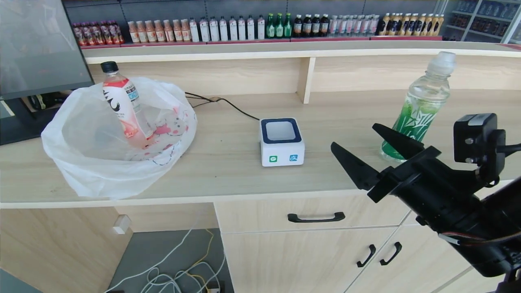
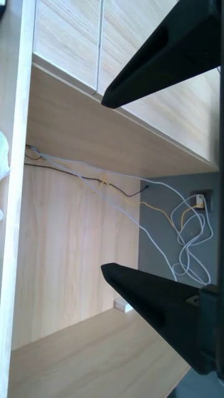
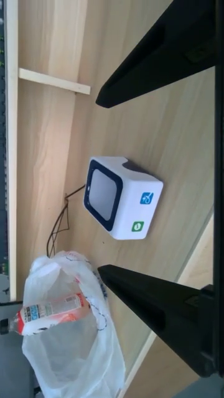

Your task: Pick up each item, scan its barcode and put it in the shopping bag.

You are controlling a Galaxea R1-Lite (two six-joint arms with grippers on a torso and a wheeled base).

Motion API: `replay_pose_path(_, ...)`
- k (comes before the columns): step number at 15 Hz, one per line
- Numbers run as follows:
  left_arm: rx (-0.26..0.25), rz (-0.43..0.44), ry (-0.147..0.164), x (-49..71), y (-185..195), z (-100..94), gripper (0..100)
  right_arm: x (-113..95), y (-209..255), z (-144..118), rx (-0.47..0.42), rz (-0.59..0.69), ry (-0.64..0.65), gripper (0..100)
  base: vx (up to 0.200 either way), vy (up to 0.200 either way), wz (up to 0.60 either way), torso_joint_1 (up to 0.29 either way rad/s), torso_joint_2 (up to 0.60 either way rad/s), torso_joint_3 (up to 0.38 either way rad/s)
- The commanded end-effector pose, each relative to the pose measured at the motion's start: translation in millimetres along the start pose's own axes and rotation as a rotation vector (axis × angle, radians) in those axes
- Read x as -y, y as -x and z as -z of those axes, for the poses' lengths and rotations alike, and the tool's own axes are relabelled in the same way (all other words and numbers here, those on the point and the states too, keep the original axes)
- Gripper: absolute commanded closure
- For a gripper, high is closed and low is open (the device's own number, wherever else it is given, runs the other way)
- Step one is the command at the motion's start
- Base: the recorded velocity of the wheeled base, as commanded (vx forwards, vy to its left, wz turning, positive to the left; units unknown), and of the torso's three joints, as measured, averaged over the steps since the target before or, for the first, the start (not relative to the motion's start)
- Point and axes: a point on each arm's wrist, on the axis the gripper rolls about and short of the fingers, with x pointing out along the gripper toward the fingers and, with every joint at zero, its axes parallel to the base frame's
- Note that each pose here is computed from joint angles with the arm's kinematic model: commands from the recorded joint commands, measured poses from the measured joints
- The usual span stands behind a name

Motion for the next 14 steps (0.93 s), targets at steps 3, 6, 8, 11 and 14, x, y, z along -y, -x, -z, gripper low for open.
replay_pose_path(3, 0.000, 0.000, 0.000, 0.0, 0.0, 0.0, 0, -0.3, -0.2, 2.3, -0.008, -0.001, 0.002, 0, 0.000, -0.200, 0.00, -0.002, 0.00, 0.002)
replay_pose_path(6, 0.000, 0.000, 0.000, 0.0, 0.0, 0.0, 0, -0.4, -1.2, 3.1, -0.010, -0.001, 0.000, 0, 0.000, -0.200, 0.00, 0.004, 0.00, 0.002)
replay_pose_path(8, 0.000, 0.000, 0.000, 0.0, 0.0, 0.0, 0, -0.4, -0.5, 3.2, -0.011, -0.001, 0.002, 0, 0.000, -0.200, 0.00, 0.002, 0.01, 0.005)
replay_pose_path(11, 0.000, 0.000, 0.000, 0.0, 0.0, 0.0, 0, -0.5, 1.5, 4.6, -0.020, -0.002, 0.002, 0, 0.000, -0.200, 0.00, 0.004, 0.00, 0.002)
replay_pose_path(14, 0.000, 0.000, -0.001, 0.0, 0.0, 0.0, 0, -0.5, 1.4, 5.1, -0.022, -0.002, 0.002, 0, 0.000, -0.067, 0.00, -0.001, 0.00, -0.001)
